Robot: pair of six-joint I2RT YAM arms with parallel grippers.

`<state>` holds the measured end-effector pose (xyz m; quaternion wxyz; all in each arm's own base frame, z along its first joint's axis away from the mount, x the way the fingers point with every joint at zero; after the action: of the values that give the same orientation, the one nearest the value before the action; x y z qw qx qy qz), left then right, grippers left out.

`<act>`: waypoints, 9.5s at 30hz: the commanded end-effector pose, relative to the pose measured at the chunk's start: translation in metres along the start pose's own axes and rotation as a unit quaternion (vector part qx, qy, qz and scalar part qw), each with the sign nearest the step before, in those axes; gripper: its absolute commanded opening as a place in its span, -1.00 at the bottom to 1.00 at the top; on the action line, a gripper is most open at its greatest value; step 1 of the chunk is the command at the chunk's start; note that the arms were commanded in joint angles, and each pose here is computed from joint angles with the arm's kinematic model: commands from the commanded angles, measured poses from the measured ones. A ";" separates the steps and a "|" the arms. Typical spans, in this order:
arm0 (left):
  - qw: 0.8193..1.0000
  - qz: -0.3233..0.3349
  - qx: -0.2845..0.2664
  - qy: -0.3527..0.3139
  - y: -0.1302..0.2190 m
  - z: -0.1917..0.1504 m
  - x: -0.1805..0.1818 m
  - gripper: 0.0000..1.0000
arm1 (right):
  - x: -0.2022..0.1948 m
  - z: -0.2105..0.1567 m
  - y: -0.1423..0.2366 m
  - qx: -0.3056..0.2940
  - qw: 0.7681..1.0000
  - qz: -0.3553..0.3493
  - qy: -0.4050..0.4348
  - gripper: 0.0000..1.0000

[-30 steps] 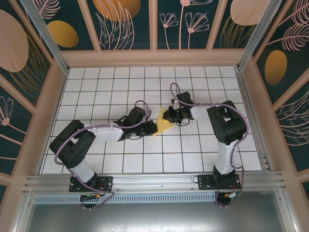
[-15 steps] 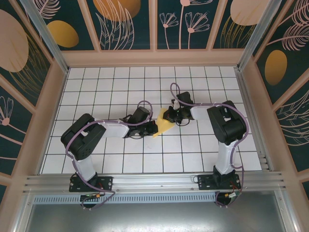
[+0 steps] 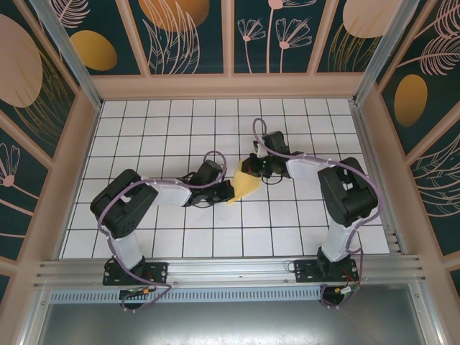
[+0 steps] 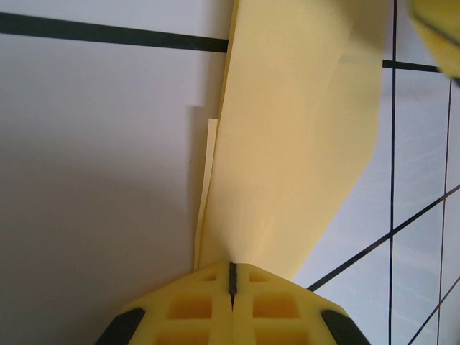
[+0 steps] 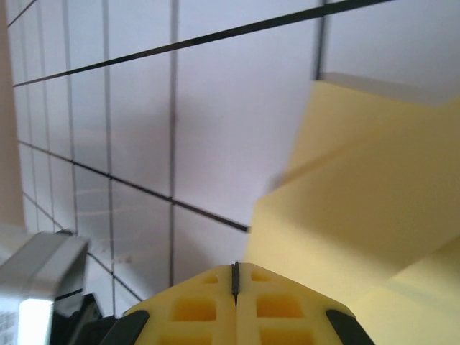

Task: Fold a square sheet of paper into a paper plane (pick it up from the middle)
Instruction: Fourth fold the wing at the center of the table, then turn over the paper at the center of the table.

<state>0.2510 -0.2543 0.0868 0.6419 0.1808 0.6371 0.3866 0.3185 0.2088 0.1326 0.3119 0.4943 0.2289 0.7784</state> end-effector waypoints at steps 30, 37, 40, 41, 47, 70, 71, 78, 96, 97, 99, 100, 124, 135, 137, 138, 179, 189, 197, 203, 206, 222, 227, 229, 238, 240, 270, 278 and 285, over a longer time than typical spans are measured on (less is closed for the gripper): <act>0.992 0.112 0.051 0.024 -0.007 -0.027 0.053 -1.00 | -0.048 -0.048 -0.017 0.036 0.995 -0.073 -0.060 -1.00; 0.990 0.121 0.059 0.029 -0.007 -0.031 0.060 -1.00 | -0.071 -0.027 0.003 -0.018 0.994 -0.079 -0.077 -1.00; 0.991 0.114 0.058 0.024 -0.007 -0.029 0.056 -1.00 | -0.057 -0.015 0.014 -0.043 0.996 -0.059 -0.056 -1.00; 0.992 0.110 0.058 0.021 -0.008 -0.029 0.054 -1.00 | -0.049 -0.013 0.018 -0.052 0.997 -0.047 -0.045 -1.00; 0.993 0.103 0.059 0.015 -0.010 -0.026 0.051 -1.00 | -0.010 -0.023 0.009 -0.040 0.999 -0.006 0.000 -1.00; 0.989 0.122 0.070 0.033 -0.009 -0.034 0.064 -1.00 | -0.102 -0.008 -0.002 -0.070 0.989 -0.078 -0.108 -1.00; 0.990 0.122 0.069 0.032 -0.009 -0.034 0.063 -1.00 | -0.108 -0.006 0.001 -0.074 0.987 -0.084 -0.113 -1.00; 0.991 0.110 0.070 0.027 -0.009 -0.034 0.059 -1.00 | -0.120 0.012 0.035 -0.117 0.981 -0.093 -0.121 -1.00; 0.992 0.106 0.067 0.022 -0.010 -0.030 0.054 -1.00 | -0.027 -0.008 -0.027 -0.017 1.000 -0.011 -0.012 -1.00; 0.992 0.106 0.068 0.022 -0.010 -0.030 0.054 -1.00 | -0.031 -0.006 -0.028 -0.018 1.000 -0.015 -0.014 -1.00; 0.992 0.107 0.068 0.022 -0.010 -0.031 0.055 -1.00 | -0.042 0.001 -0.029 -0.024 0.999 -0.029 -0.026 -1.00; 0.992 0.107 0.069 0.022 -0.010 -0.031 0.055 -1.00 | -0.049 0.005 -0.029 -0.028 0.998 -0.037 -0.034 -1.00; 0.996 0.077 0.048 -0.002 -0.006 -0.021 0.035 -1.00 | -0.077 0.049 0.034 -0.120 0.986 -0.100 -0.065 -0.97; 0.993 -0.017 -0.086 -0.080 0.033 0.032 -0.058 0.15 | -0.048 0.014 0.064 -0.119 0.987 -0.057 -0.088 -0.17; 0.990 -0.022 -0.113 -0.078 0.038 0.043 -0.067 0.28 | -0.045 0.006 0.060 -0.109 0.988 -0.045 -0.101 -0.08; 0.990 -0.020 -0.122 -0.074 0.039 0.047 -0.066 0.34 | -0.044 0.002 0.057 -0.104 0.988 -0.038 -0.110 -0.06; 0.987 0.008 -0.158 -0.010 0.058 0.069 -0.034 0.91 | -0.027 -0.009 -0.016 -0.033 0.984 0.053 -0.169 -0.30; 0.987 0.004 -0.160 0.001 0.064 0.070 -0.031 0.97 | -0.026 -0.022 -0.028 -0.014 0.986 0.048 -0.157 -0.54; 0.990 -0.051 -0.131 -0.003 0.086 0.069 -0.051 0.97 | -0.009 0.006 0.014 -0.104 0.989 0.070 -0.077 -0.92; 0.986 -0.137 -0.094 0.010 0.098 0.063 -0.068 0.97 | 0.006 0.037 0.065 -0.166 0.964 0.205 -0.016 -0.95; 0.977 -0.203 -0.066 0.017 0.106 0.060 -0.082 0.97 | 0.021 0.048 0.084 -0.175 0.953 0.245 0.024 -0.95; 0.947 -0.315 -0.052 -0.025 0.119 0.063 -0.110 0.73 | 0.056 0.060 0.107 -0.154 0.918 0.362 0.048 -0.93; 0.943 -0.326 -0.063 -0.033 0.122 0.064 -0.112 0.28 | 0.057 0.056 0.107 -0.148 0.917 0.369 0.047 -0.92; 0.942 -0.324 -0.072 -0.037 0.123 0.064 -0.112 0.11 | 0.055 0.055 0.106 -0.145 0.918 0.367 0.042 -0.92; 0.946 -0.306 -0.095 -0.051 0.125 0.064 -0.108 -0.67 | 0.046 0.047 0.104 -0.150 0.927 0.342 0.030 -0.66; 0.949 -0.296 -0.095 -0.053 0.121 0.063 -0.104 -0.78 | 0.043 0.047 0.104 -0.157 0.933 0.323 0.025 -0.58; 0.808 0.495 -0.272 -0.166 0.120 0.102 -0.029 -0.76 | -0.019 0.026 0.123 -0.216 0.970 -0.097 -0.054 0.50; 0.927 0.306 -0.153 -0.155 0.058 0.087 -0.041 -0.21 | -0.025 0.021 0.113 -0.198 0.974 -0.084 -0.068 0.49; 0.954 0.215 -0.176 -0.115 0.080 0.099 -0.049 0.44 | -0.015 0.017 0.089 -0.169 0.981 -0.074 -0.051 0.40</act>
<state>0.3256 -0.2189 0.1703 0.6098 0.2998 0.3971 0.6170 0.3145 0.1205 0.1891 0.4788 0.4599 0.1061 0.7403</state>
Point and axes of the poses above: each hand's point on the last joint's axis, 136 mm out from that joint toward the fingers, its own y axis back along the fingers, its own x axis along the line the jaws close on, z = x × y, the point moved 10 cm from there along y, back along the fingers, and after that the axes turned 11 degrees about y, right-handed, at the moved point
